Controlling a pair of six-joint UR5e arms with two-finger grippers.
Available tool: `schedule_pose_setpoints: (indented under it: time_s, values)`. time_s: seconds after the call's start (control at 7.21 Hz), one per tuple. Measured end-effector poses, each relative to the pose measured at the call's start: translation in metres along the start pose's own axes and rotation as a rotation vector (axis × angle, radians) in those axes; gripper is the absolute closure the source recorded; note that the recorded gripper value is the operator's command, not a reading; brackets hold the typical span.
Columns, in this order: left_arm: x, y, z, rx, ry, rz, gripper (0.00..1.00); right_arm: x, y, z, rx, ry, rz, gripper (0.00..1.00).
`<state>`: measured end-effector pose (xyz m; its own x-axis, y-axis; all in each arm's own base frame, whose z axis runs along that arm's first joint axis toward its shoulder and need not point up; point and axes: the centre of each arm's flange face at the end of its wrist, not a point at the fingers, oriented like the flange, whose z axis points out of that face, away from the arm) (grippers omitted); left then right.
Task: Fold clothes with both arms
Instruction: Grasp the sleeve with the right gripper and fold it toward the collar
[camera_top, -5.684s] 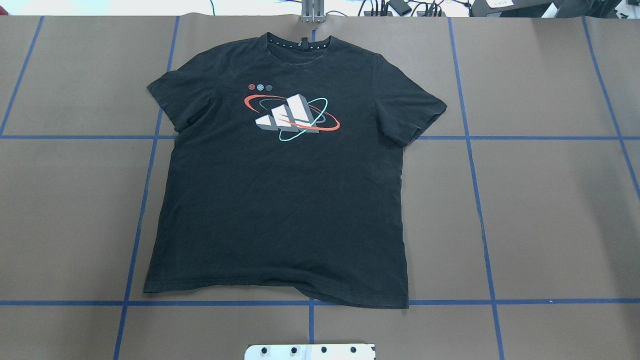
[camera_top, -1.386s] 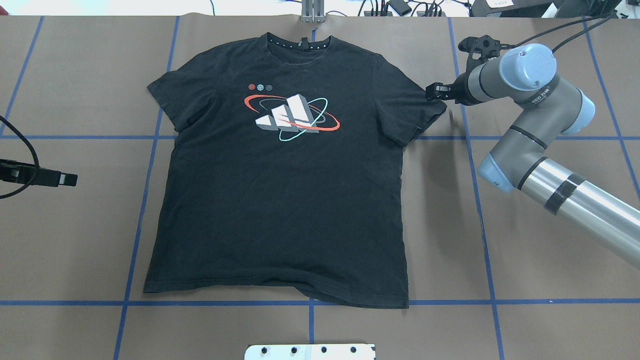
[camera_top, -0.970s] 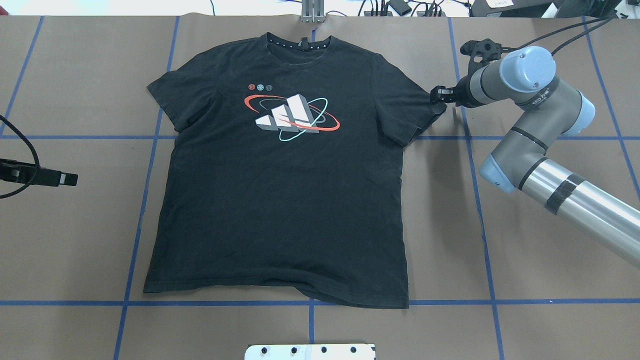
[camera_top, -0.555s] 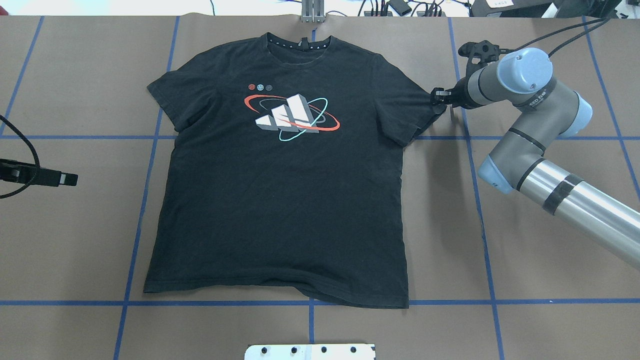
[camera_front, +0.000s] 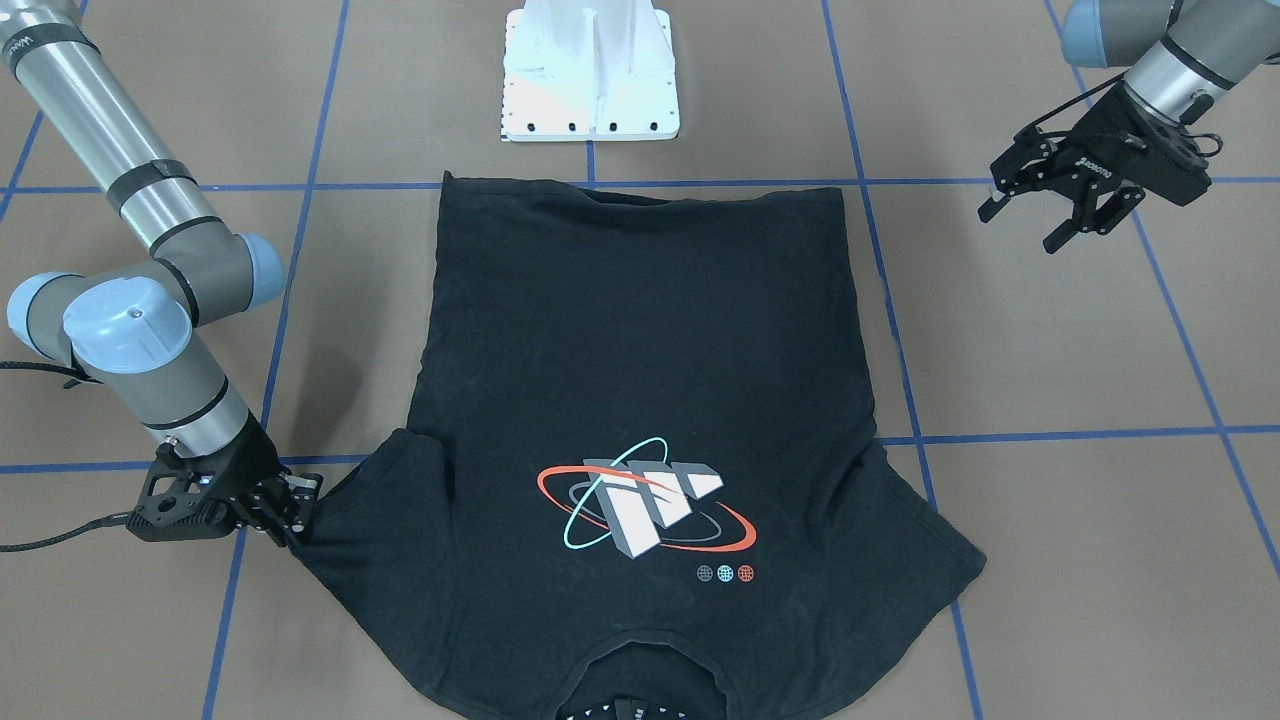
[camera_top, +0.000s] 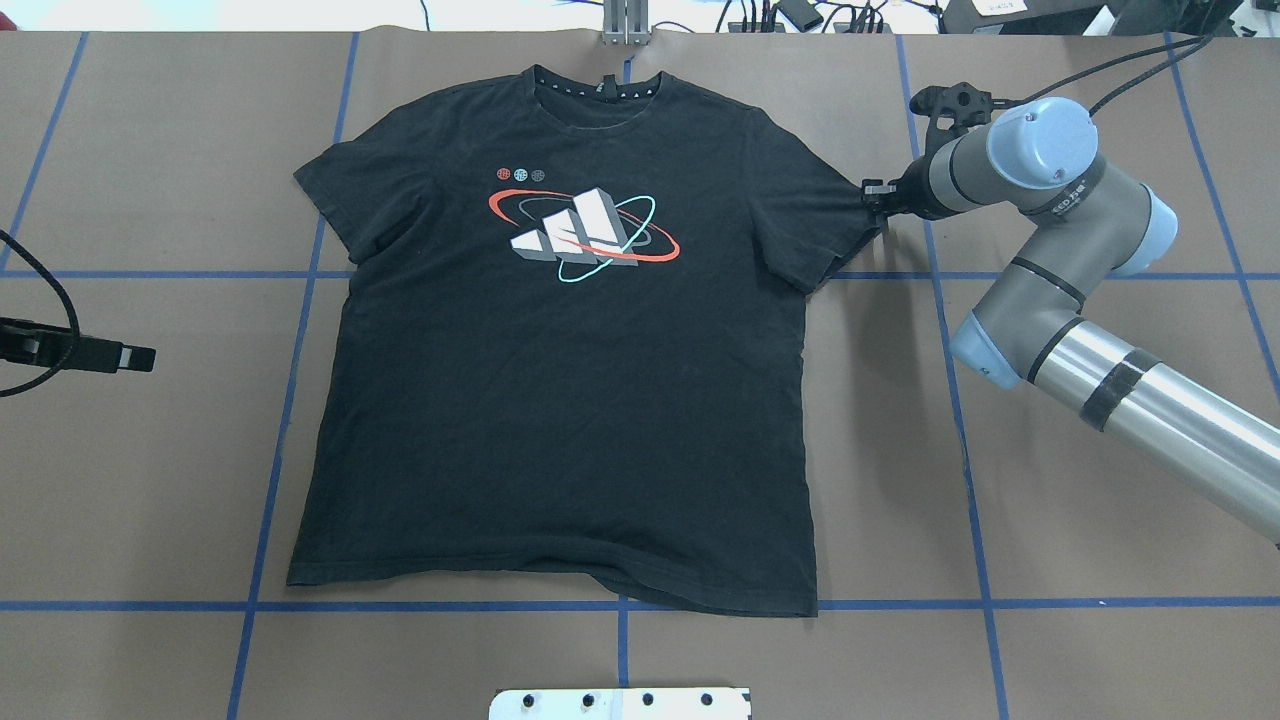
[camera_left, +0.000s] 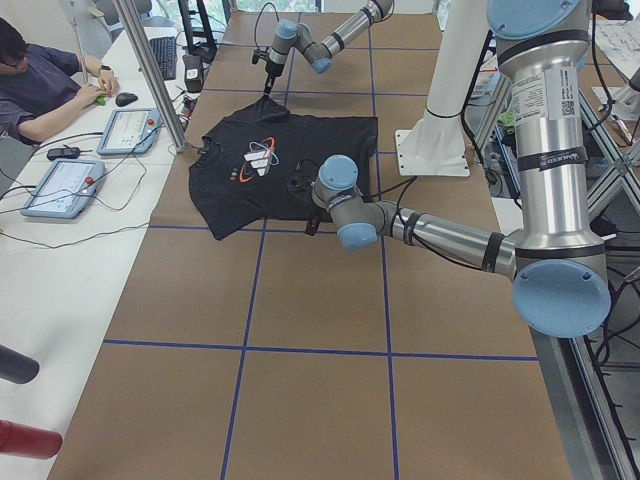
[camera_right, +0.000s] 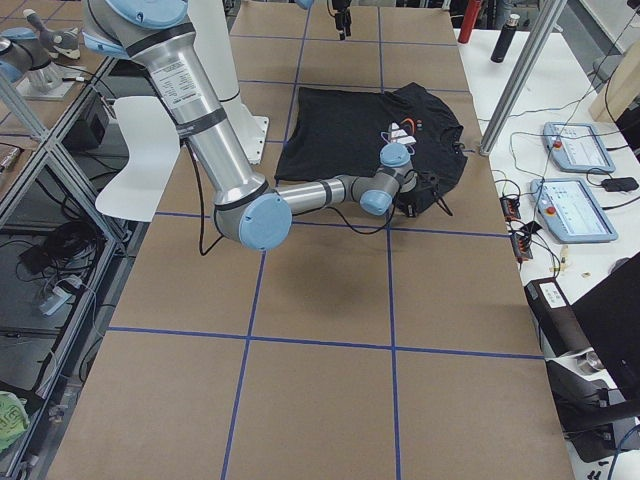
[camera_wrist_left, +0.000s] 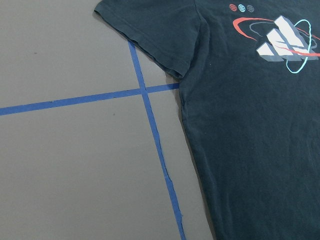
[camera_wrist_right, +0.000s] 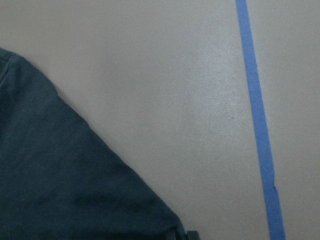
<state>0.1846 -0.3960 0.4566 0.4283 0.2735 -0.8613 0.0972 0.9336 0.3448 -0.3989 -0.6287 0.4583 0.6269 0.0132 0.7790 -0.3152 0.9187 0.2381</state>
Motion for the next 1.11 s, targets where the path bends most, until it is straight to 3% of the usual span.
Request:
schedule_pose_setpoints:
  time_s: [0.42, 0.83, 1.11]
  values:
    - [0.000, 0.000, 0.000, 0.000, 0.001, -0.001, 0.00, -0.020, -0.012, -0.015, -0.009, 0.015, 0.020, 1.00]
    - [0.000, 0.000, 0.000, 0.000, 0.001, 0.000, 0.00, -0.141, -0.061, -0.051, -0.071, 0.129, 0.072, 1.00]
    - [0.001, 0.000, 0.000, 0.000, 0.001, 0.001, 0.00, -0.213, -0.078, -0.047, -0.073, 0.160, 0.132, 1.00]
